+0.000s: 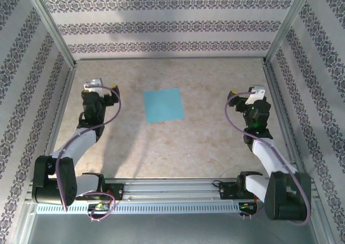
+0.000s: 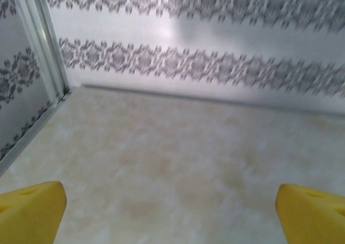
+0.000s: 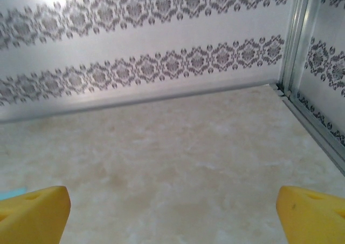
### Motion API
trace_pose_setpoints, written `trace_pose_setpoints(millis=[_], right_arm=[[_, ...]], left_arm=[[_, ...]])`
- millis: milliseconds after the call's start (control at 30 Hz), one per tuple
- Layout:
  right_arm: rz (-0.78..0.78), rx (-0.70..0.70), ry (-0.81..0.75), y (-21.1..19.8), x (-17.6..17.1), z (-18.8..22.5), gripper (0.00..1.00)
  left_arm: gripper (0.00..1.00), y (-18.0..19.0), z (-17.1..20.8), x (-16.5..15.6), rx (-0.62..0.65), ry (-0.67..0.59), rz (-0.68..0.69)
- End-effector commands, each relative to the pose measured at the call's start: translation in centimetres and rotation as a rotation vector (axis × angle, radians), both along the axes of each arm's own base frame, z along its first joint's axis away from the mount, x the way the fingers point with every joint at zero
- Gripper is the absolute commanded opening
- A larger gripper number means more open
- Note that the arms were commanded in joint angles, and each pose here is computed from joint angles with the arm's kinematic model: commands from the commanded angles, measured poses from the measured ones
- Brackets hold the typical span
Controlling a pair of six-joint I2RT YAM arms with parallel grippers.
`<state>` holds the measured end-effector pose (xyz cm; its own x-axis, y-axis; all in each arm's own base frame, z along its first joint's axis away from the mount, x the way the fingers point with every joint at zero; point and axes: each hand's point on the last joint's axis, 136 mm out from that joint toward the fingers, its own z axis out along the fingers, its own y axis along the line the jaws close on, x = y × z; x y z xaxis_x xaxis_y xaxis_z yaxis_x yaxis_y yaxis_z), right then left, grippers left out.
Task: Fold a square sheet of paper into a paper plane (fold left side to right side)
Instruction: Move the square sheet of paper to the center of the table.
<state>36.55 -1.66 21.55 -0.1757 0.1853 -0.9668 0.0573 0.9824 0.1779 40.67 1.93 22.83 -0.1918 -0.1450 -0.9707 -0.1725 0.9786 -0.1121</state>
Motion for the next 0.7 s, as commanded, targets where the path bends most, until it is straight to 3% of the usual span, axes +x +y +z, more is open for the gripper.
trace_pose_setpoints(millis=[0,67,167,367,500,667], right_arm=[[0.001,0.155,0.149,0.6,-2.0,-2.0,0.98],[0.027,0.239,0.167,1.5,-2.8,-1.6,0.98],[0.081,0.363,0.209,3.0,-3.5,-1.5,0.98],[0.263,0.564,0.309,6.9,-3.5,-1.6,0.98],[0.294,0.611,0.367,7.7,-3.0,-2.4,0.96],[0.314,0.615,0.387,8.0,-2.9,-3.0,0.95]], left_arm=[[1.00,-1.5,-4.0,-1.0,-0.264,0.224,-0.008],[1.00,-3.3,-4.6,-0.6,-0.403,0.260,-0.056],[1.00,-7.5,-5.8,0.0,-0.496,0.352,-0.167],[1.00,-17.1,-8.3,1.5,-0.480,0.566,-0.367],[1.00,-22.6,-10.1,2.5,-0.442,0.677,-0.461],[1.00,-27.0,-12.5,3.9,-0.427,0.749,-0.514]])
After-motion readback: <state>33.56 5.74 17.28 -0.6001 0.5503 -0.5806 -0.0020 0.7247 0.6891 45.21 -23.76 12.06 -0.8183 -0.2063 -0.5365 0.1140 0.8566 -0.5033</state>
